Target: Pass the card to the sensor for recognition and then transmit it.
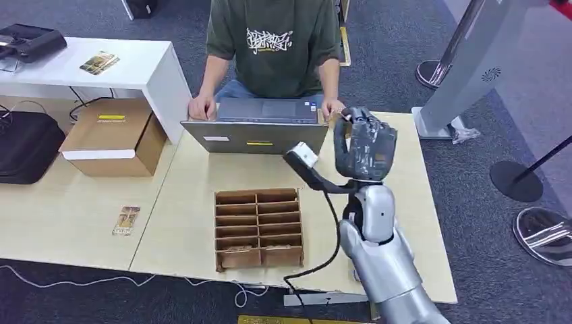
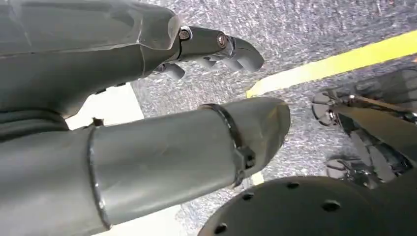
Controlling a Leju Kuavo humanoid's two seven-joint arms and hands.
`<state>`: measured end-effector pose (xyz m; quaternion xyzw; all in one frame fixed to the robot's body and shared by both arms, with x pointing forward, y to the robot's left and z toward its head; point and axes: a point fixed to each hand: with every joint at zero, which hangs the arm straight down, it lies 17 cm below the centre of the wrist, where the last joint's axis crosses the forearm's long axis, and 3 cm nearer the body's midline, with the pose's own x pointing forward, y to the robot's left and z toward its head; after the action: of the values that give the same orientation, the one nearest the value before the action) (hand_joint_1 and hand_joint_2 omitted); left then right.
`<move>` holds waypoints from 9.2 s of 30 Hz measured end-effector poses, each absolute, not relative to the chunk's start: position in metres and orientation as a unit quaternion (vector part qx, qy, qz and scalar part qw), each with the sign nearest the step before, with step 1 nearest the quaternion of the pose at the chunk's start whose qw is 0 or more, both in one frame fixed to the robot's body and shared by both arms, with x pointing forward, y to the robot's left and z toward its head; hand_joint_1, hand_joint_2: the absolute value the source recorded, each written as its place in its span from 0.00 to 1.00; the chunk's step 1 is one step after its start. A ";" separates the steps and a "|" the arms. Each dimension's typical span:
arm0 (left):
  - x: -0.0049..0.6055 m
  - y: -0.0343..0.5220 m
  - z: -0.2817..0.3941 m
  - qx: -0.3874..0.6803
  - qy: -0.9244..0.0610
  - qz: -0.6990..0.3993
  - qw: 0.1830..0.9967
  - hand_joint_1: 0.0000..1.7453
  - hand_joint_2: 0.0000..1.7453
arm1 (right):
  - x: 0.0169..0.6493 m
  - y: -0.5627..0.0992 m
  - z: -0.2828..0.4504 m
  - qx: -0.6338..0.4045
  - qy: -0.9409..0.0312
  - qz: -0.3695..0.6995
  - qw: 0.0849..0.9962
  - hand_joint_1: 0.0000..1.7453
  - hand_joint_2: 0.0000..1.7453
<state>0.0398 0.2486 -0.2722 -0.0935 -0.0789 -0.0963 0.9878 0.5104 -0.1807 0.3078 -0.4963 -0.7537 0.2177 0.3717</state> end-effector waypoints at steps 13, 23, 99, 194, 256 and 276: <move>0.038 0.247 -0.273 -0.090 -0.078 -0.093 0.988 0.00 0.00 | 0.472 -0.276 0.277 -0.534 -0.710 0.172 0.426 1.00 1.00; 0.040 0.239 -0.273 -0.092 -0.080 -0.082 0.989 0.00 0.00 | 0.421 -0.287 0.210 -0.510 -0.672 0.193 0.501 1.00 1.00; 0.047 0.236 -0.272 -0.086 -0.084 -0.073 0.990 0.00 0.00 | 0.392 -0.279 0.147 -0.517 -0.629 0.193 0.547 1.00 1.00; 0.055 0.241 -0.272 -0.084 -0.093 -0.069 0.990 0.00 0.00 | 0.403 -0.197 0.290 -0.455 -0.796 0.145 0.372 1.00 1.00; 0.084 0.245 -0.267 -0.086 -0.077 -0.199 0.973 0.00 0.00 | 0.581 -0.083 0.363 -0.631 -0.663 0.376 0.144 1.00 1.00; 0.084 0.244 -0.267 -0.087 -0.075 -0.199 0.973 0.00 0.00 | 0.581 -0.084 0.364 -0.630 -0.664 0.376 0.144 0.00 1.00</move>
<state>0.0837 0.2445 -0.2671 -0.0870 -0.0749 -0.1992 0.9732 0.5813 -0.0840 0.3638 -0.6298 -0.6642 0.3761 0.1444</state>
